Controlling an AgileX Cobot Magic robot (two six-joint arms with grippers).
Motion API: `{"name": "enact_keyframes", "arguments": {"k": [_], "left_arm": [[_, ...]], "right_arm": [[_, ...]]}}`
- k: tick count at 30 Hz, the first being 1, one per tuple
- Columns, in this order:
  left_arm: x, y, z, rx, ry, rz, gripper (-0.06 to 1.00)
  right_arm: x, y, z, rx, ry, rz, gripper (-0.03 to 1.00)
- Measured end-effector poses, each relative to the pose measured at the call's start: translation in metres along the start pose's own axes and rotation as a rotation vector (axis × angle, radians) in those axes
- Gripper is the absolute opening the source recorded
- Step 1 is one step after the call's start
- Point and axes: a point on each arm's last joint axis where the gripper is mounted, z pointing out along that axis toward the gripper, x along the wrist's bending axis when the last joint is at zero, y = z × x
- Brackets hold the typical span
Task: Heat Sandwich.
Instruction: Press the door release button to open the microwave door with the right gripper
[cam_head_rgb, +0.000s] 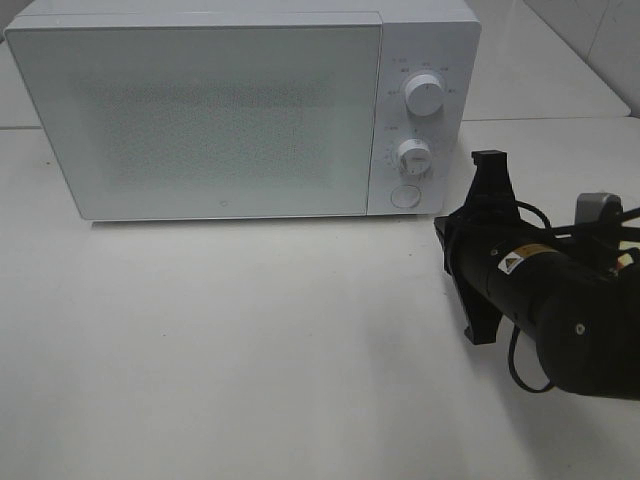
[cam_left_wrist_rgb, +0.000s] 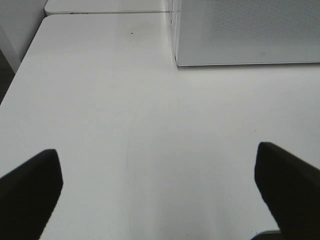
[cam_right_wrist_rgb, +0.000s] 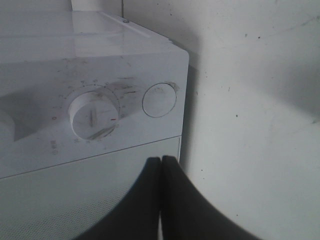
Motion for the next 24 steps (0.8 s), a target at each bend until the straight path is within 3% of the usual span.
{"name": "enact_keyframes", "arguments": {"k": [24], "left_arm": [[0.000, 0.000, 0.000, 0.000, 0.000, 0.000, 0.99]], "right_arm": [[0.008, -0.002, 0.087, -0.009, -0.047, 0.004, 0.01]]}}
